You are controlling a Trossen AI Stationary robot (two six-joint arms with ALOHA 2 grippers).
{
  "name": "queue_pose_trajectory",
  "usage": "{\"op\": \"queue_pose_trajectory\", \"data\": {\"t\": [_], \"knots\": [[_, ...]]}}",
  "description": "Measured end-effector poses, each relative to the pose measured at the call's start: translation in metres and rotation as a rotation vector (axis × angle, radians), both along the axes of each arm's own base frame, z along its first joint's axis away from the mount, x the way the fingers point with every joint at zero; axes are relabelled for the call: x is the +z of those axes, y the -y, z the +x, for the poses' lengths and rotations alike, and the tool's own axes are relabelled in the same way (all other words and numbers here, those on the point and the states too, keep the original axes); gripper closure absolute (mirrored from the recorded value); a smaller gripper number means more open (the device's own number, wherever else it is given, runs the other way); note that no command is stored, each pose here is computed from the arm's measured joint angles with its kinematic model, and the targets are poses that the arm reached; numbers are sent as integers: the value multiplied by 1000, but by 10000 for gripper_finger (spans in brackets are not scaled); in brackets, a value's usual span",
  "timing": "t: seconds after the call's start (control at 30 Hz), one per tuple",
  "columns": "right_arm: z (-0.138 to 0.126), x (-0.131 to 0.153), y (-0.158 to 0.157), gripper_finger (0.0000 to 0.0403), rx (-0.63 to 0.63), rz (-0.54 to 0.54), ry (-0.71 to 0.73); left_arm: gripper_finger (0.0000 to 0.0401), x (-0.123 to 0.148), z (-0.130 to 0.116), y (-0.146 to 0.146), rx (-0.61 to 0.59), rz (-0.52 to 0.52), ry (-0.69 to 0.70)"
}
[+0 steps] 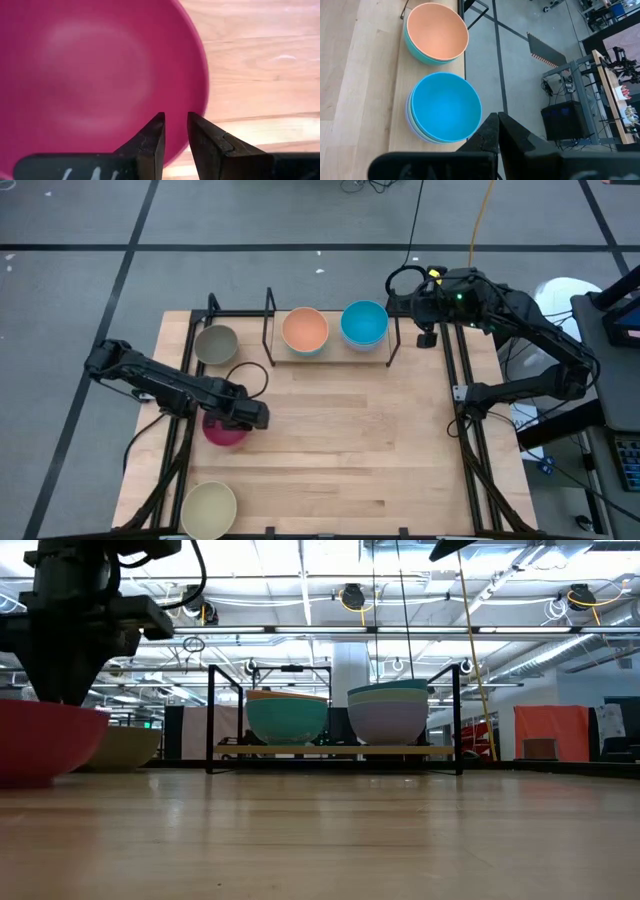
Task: Place and stack bowls onto a shelf
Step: Stack the red bowl on top of the orange bowl on the shelf
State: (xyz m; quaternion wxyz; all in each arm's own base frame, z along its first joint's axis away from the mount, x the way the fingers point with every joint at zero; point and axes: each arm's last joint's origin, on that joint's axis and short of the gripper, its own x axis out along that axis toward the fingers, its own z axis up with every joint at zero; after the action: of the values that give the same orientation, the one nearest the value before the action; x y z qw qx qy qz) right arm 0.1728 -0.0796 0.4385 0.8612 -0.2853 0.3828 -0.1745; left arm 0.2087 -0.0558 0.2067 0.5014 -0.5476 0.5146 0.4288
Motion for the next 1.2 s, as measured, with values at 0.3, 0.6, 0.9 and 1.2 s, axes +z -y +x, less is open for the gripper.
{"op": "queue_pose_trajectory", "data": {"t": [0.3, 0.6, 0.9, 1.2], "knots": [[0, 0, 0, 403, 0, 0, 0, 316, 1, 5, 1, -11, -11, 52], [0, 0, 0, 403, 0, 0, 0, 316, 5, 2, -2, 27, 57, 73], [0, 0, 0, 403, -1, 2, 1, 316, 23, -5, -7, 44, 60, 195], [0, 0, 0, 403, -1, 2, 1, 316, 16, 2, -7, 48, 120, 194]]}}
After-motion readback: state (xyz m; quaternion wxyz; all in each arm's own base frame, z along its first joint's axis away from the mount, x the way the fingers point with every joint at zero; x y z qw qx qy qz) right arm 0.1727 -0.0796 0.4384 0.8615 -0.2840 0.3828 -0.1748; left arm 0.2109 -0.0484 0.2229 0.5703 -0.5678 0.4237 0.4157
